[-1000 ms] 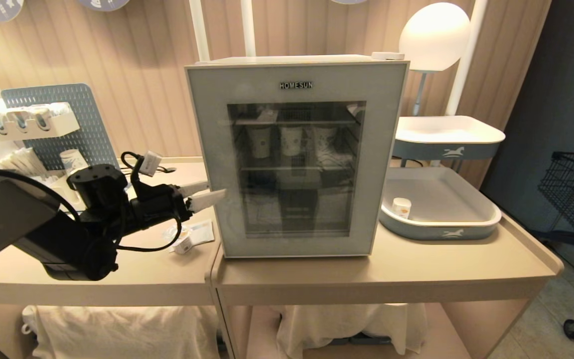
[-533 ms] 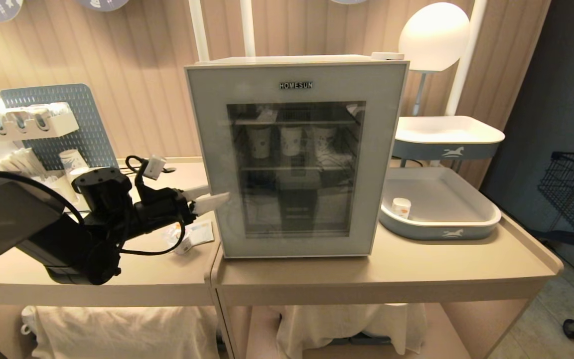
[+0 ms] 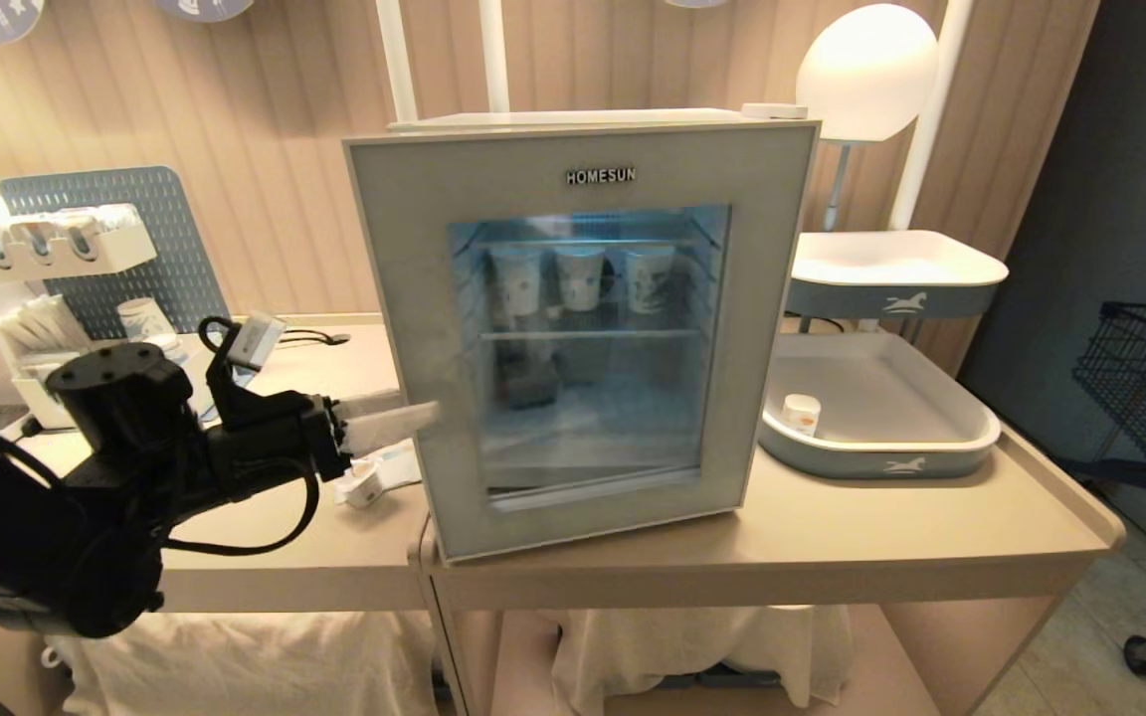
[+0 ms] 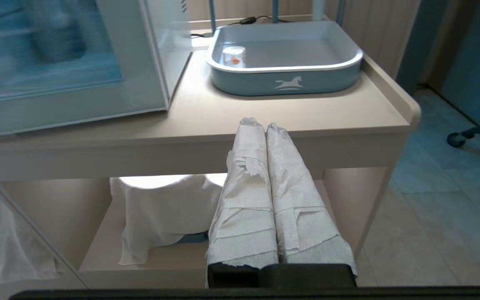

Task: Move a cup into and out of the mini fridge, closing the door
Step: Open the freezer door

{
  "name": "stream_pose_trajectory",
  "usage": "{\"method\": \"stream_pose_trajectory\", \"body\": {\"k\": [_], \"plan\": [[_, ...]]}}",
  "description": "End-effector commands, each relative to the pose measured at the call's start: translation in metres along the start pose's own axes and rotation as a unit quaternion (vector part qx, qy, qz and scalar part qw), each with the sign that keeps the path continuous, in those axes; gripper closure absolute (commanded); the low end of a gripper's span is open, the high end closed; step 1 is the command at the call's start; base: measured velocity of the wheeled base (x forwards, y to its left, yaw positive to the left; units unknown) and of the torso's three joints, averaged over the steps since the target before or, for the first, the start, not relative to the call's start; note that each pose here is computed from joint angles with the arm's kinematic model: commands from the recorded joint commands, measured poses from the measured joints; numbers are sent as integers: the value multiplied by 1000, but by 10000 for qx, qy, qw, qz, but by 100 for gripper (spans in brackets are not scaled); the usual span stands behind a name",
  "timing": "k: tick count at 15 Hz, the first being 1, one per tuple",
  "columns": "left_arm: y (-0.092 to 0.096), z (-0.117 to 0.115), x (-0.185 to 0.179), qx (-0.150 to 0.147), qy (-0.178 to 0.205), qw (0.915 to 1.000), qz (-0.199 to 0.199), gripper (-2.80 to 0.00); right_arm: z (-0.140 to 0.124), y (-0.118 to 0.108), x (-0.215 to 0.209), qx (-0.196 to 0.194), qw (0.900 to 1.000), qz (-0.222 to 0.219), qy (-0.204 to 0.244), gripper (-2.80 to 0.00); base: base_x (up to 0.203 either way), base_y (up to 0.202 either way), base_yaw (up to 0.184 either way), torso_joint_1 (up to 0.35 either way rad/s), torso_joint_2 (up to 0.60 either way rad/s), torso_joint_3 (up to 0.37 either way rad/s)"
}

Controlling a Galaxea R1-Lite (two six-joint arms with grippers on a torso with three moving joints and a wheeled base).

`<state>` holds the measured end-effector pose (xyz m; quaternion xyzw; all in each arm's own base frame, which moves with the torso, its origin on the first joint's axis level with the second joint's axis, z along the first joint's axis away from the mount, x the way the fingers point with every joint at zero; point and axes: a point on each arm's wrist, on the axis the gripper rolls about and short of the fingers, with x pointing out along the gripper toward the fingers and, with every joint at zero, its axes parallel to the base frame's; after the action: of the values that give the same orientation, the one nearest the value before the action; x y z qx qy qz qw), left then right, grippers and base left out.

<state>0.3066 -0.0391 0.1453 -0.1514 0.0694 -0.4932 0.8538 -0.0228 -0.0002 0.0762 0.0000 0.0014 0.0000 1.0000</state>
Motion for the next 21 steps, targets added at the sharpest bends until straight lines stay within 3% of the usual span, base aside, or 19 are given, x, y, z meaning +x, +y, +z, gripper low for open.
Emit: {"method": "stream_pose_trajectory", "body": {"k": [1, 8, 12, 15, 18, 21], "plan": [[-34, 8, -19, 216, -128, 9996, -92, -280, 0, 0, 0, 0, 10000, 8, 2, 0, 0, 0, 0, 0, 0, 0], [-154, 17, -85, 516, -462, 9966, -444, -280, 0, 0, 0, 0, 10000, 6, 17, 0, 0, 0, 0, 0, 0, 0], [-227, 7, -138, 237, -361, 9986, -294, -280, 0, 0, 0, 0, 10000, 1, 17, 0, 0, 0, 0, 0, 0, 0], [-266, -15, -172, -485, 46, 9988, 88, -280, 0, 0, 0, 0, 10000, 0, 17, 0, 0, 0, 0, 0, 0, 0], [-259, -16, -169, -606, 88, 9957, 694, -280, 0, 0, 0, 0, 10000, 0, 17, 0, 0, 0, 0, 0, 0, 0], [-206, -2, -134, -1083, 551, 9797, 1597, -280, 0, 0, 0, 7, 10000, 0, 17, 0, 0, 0, 0, 0, 0, 0]]}}
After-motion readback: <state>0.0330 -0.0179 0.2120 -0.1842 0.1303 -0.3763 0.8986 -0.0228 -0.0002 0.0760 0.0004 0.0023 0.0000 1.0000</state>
